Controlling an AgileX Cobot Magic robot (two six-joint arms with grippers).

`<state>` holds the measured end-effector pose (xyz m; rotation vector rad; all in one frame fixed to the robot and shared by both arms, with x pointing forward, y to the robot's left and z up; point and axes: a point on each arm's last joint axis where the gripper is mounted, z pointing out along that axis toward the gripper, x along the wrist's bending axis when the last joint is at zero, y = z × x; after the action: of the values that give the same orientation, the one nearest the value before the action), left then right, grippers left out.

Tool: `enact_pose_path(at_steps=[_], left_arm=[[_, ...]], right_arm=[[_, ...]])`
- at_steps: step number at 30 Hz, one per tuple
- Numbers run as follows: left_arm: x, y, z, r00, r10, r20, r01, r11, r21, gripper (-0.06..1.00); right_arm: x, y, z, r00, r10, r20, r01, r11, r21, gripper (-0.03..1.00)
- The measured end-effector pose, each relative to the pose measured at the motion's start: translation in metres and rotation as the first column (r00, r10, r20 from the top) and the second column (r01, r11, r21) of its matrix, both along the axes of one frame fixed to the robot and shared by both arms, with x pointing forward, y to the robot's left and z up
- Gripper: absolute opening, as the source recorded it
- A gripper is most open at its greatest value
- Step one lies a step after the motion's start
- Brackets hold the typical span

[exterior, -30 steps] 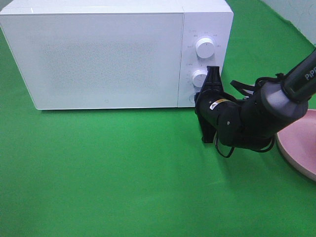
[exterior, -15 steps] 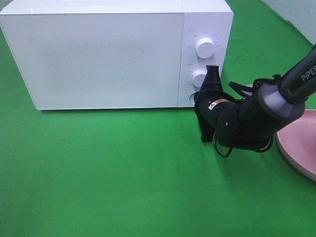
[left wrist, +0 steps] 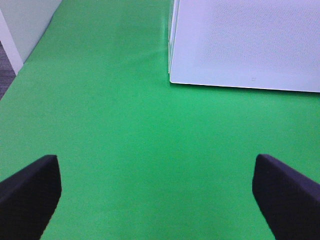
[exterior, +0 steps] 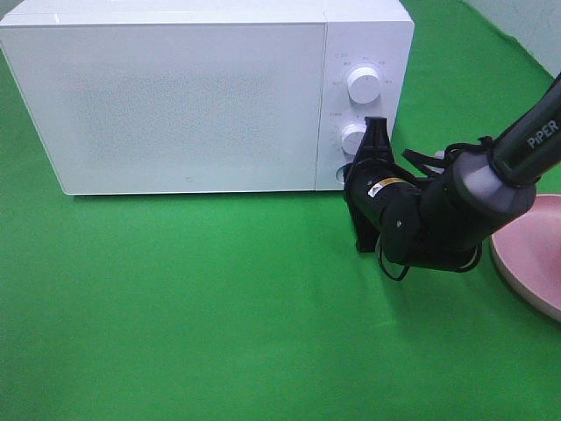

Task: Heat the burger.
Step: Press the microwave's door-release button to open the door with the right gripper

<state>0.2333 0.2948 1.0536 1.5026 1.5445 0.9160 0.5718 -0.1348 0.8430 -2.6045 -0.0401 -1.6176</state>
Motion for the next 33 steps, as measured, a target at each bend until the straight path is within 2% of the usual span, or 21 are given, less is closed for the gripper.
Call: enact_pose_path(at_steps=[16, 23, 33], left_arm=[[0.0, 0.0, 0.0, 1.0, 0.0, 0.0, 0.0, 1.0, 0.0, 0.96], [0.0, 0.0, 0.0, 1.0, 0.0, 0.0, 0.0, 1.0, 0.0, 0.96], [0.0, 0.0, 0.0, 1.0, 0.0, 0.0, 0.0, 1.0, 0.0, 0.96]], right_arm=[[0.007, 0.007, -0.004, 0.999, -0.033, 0.028, 0.033, 0.999, -0.008, 0.0], [0.011, 0.01, -0.004, 0.997, -0.059, 0.042, 0.061, 0.997, -0.04, 0.0], [0.015, 0.013, -0.002, 0.996, -0.081, 0.024, 0.082, 0.995, -0.052, 0.0]])
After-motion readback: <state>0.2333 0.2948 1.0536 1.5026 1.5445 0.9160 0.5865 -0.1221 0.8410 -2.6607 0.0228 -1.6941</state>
